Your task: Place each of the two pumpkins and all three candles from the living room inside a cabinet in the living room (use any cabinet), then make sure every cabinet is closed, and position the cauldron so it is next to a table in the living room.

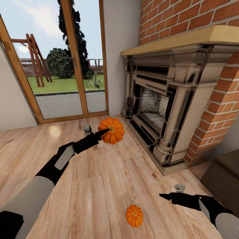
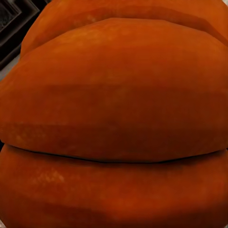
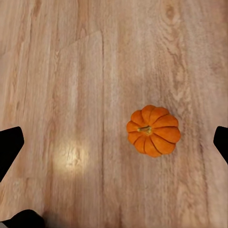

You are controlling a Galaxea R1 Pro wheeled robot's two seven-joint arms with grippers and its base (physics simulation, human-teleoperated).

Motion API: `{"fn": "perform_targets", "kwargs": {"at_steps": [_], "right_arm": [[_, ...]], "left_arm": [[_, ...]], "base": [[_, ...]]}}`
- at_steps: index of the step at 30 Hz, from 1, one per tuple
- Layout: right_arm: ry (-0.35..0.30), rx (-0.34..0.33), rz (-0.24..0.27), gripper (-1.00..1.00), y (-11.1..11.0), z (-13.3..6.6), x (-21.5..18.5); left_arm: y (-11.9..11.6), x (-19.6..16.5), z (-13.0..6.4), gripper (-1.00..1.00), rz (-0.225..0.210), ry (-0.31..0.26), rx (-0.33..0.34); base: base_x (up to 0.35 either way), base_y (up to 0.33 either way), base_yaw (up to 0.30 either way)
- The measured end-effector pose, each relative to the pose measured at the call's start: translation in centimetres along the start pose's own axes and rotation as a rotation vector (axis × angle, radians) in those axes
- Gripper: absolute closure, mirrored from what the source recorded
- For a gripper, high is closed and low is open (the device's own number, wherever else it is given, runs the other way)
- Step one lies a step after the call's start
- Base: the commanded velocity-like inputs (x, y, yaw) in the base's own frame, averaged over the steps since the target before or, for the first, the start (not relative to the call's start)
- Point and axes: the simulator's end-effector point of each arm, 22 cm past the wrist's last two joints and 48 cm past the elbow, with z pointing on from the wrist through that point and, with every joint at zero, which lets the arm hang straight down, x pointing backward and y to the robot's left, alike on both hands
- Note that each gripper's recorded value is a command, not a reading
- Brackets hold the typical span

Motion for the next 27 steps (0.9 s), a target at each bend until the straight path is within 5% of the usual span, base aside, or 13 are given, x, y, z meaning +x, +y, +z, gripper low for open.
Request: {"fn": "perform_targets", "kwargs": {"at_steps": [27], "right_arm": [[-0.019,0.009,-0.032,-1.0,-3.3,2.9,3.5]], "left_arm": [[3.6,4.2,-2.3,1.0,0.002,-0.002,-0.005]], "base": [[0.0,0.0,0.0]]}}
